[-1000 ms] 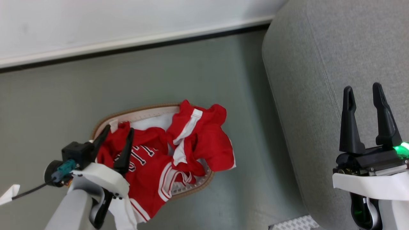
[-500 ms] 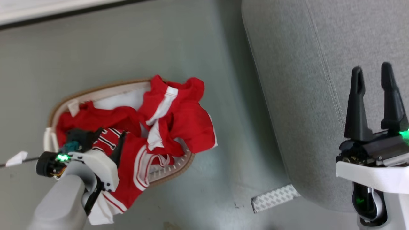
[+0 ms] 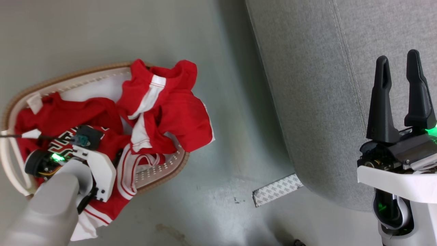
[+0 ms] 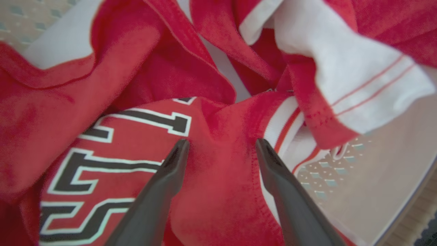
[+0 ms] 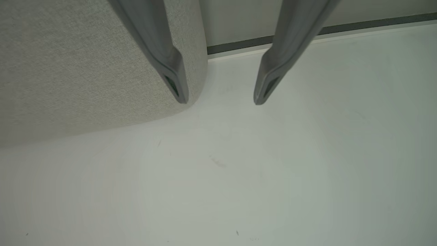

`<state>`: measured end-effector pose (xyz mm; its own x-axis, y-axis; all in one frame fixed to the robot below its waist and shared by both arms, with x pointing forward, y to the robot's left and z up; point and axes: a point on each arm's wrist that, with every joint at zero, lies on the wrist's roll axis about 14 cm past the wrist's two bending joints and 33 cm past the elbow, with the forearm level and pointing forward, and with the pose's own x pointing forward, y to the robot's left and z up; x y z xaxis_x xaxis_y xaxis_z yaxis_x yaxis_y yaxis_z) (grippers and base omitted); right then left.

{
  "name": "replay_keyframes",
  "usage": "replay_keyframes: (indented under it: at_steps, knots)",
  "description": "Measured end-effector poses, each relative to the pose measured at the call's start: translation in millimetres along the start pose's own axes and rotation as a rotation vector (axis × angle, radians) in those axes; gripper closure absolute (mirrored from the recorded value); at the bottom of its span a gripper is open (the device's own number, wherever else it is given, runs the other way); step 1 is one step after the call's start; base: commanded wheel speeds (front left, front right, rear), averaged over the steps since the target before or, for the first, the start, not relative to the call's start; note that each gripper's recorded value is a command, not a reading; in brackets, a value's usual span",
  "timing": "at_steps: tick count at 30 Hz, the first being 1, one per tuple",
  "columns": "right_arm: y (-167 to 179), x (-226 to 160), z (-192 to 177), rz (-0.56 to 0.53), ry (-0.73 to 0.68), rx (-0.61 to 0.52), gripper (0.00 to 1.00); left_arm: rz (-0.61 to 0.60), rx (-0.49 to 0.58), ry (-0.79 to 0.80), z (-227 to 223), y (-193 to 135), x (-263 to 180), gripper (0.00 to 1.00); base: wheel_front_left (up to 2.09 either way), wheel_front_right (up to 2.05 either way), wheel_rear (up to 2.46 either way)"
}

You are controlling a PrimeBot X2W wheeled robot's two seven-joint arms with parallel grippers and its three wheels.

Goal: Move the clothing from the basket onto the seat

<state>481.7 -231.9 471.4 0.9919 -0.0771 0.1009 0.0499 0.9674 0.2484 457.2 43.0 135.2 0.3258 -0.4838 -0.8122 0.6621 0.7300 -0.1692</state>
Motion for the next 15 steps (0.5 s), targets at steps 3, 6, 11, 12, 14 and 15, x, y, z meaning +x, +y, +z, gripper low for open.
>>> replay_keyframes:
  at_steps: [3,6,11,12,14,15]
  knots:
    - [-2.8,1.5,-5.3,-0.005,0.011,-0.003,0.00,-0.018,0.036,0.066,-11.5,-0.6,8.8,0.00,0.00,0.00,0.00]
    - [-4.1,1.5,-12.0,-0.008,0.027,0.000,0.00,-0.035,0.124,0.127,-22.4,2.6,15.3,0.00,0.00,0.00,0.00]
    - [-5.7,1.1,-20.2,-0.011,0.048,-0.003,0.00,-0.048,0.151,0.218,-41.4,1.8,20.9,0.00,0.00,0.00,0.00]
    - [-5.6,1.2,-21.0,-0.010,0.050,-0.002,0.00,-0.044,0.149,0.229,-42.5,3.4,21.4,0.00,0.00,0.00,0.00]
    - [-5.3,1.9,-21.7,-0.008,0.051,-0.003,0.00,-0.043,0.151,0.243,-44.5,4.3,22.3,0.00,0.00,0.00,0.00]
    - [-5.1,2.5,-21.6,-0.007,0.050,-0.003,0.00,-0.043,0.149,0.248,-45.2,4.2,22.7,0.11,0.00,0.00,0.00]
